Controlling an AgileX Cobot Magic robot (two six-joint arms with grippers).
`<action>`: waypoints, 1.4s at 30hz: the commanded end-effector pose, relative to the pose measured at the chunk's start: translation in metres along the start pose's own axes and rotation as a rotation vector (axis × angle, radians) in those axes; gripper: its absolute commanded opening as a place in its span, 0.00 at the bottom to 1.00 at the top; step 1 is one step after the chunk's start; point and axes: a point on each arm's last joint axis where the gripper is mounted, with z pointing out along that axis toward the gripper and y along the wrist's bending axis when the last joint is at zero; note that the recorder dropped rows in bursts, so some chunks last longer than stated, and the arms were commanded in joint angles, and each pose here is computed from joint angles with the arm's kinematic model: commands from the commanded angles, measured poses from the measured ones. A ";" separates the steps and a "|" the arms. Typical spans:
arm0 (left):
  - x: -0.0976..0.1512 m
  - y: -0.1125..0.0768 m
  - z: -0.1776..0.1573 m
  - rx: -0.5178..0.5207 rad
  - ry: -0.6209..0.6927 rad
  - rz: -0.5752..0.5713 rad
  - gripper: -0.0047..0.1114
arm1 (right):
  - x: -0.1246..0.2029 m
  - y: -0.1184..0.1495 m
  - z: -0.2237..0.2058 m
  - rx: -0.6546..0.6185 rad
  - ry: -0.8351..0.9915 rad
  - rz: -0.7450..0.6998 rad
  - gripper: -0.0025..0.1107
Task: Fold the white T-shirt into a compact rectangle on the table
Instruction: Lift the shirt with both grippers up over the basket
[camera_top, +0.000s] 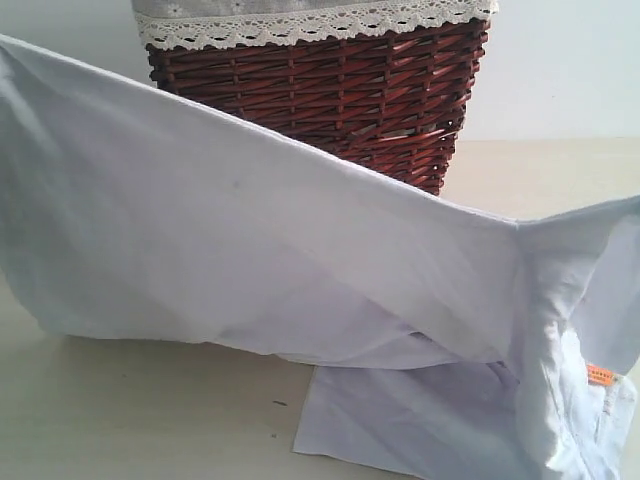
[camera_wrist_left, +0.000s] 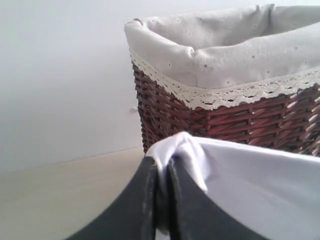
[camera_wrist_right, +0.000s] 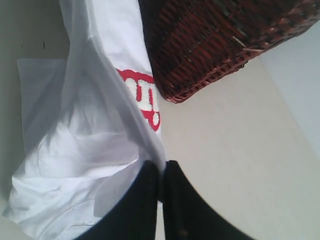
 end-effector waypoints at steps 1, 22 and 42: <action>0.009 -0.002 -0.007 0.081 -0.012 -0.002 0.04 | -0.011 0.006 -0.011 0.044 -0.047 0.023 0.02; 0.017 -0.015 -0.028 0.364 -0.073 -0.014 0.04 | -0.040 0.047 -0.046 0.193 -0.190 0.096 0.02; 0.001 0.009 -0.062 0.370 -0.232 -0.089 0.04 | -0.042 0.051 -0.049 0.199 -0.206 0.157 0.02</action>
